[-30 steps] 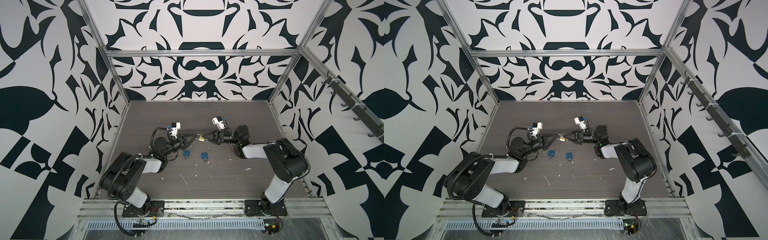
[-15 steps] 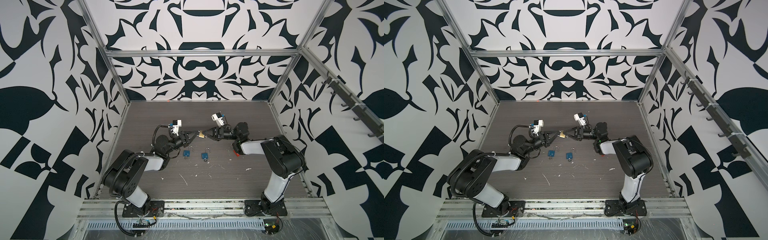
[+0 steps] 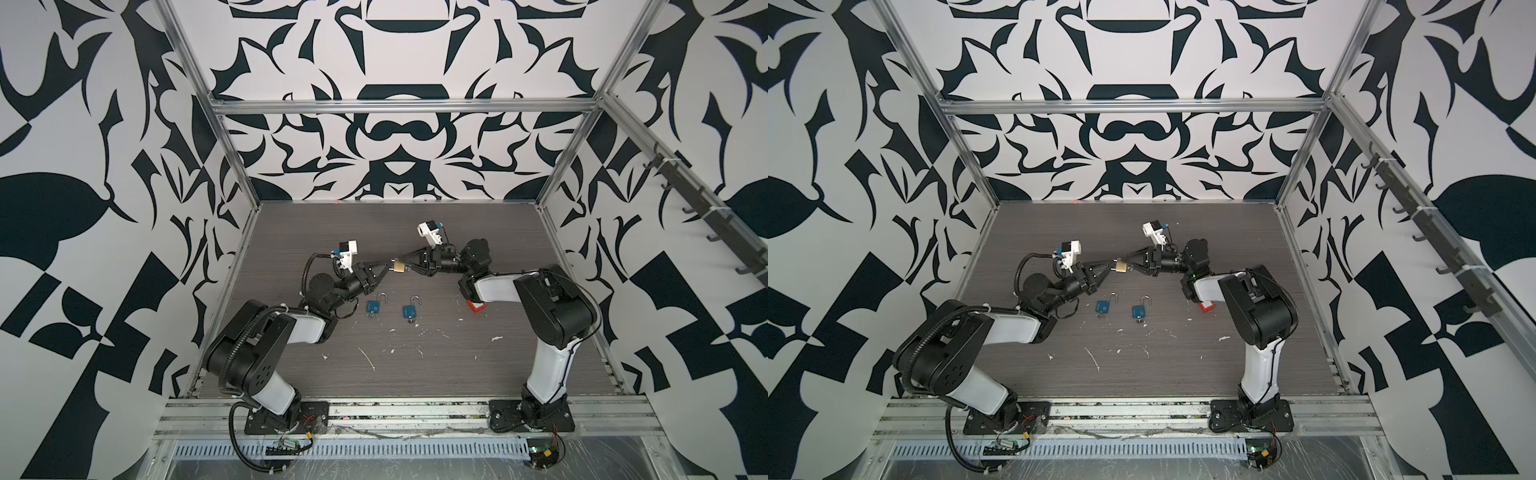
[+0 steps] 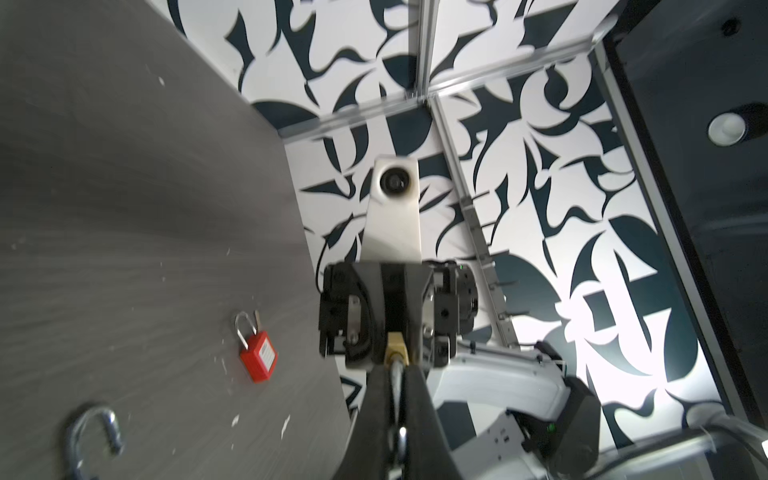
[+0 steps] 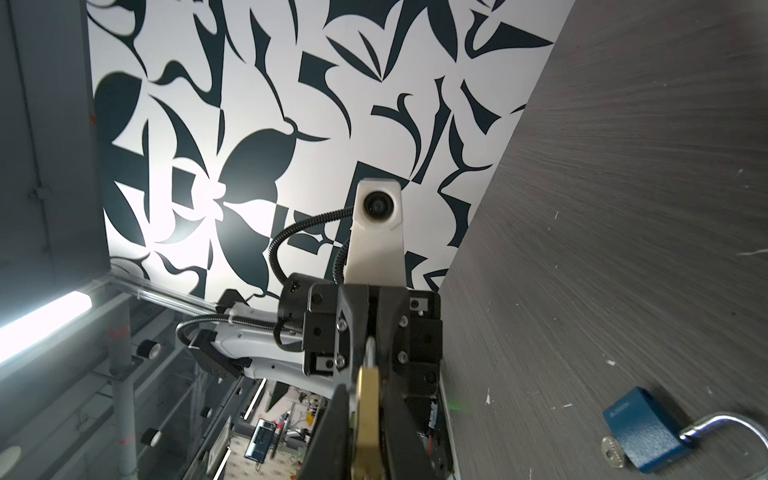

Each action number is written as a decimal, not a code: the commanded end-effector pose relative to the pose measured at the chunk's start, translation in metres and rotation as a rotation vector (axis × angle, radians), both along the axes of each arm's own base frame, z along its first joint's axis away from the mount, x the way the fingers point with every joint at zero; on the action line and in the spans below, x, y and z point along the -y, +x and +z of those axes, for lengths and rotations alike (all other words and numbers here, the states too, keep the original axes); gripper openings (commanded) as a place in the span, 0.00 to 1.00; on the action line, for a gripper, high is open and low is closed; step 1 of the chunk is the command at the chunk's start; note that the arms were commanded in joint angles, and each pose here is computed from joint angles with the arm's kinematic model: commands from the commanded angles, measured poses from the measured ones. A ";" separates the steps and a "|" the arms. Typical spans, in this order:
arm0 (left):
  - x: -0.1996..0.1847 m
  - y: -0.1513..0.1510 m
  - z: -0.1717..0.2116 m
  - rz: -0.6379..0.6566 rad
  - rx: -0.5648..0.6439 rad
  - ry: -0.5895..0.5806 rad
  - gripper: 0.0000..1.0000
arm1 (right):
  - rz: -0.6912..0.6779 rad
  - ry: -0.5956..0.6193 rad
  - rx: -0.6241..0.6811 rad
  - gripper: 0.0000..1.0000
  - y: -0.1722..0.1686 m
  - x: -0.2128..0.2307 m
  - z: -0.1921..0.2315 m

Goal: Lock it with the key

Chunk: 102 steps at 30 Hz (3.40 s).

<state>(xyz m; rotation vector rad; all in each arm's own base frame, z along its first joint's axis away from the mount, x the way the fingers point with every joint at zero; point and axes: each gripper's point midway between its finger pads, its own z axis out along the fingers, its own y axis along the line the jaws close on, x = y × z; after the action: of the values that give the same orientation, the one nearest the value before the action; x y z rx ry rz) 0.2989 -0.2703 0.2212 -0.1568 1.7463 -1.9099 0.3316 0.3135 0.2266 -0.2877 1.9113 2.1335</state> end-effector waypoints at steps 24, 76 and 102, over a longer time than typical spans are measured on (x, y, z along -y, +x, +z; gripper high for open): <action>0.012 -0.012 0.004 -0.217 0.056 0.028 0.00 | -0.206 -0.085 0.006 0.28 -0.020 0.044 -0.016; 0.013 0.002 -0.010 -0.178 -0.019 0.022 0.00 | -0.131 -0.088 0.052 0.00 -0.062 0.032 -0.020; -0.006 0.035 -0.027 -0.018 -0.082 0.017 0.00 | -0.169 -0.172 0.009 0.00 -0.071 0.054 -0.050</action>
<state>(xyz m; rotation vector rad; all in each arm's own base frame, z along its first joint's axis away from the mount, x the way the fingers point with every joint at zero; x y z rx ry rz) 0.3291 -0.2610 0.1810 -0.2600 1.8779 -1.9147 0.2623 0.2643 0.1683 -0.1117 2.0701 1.8948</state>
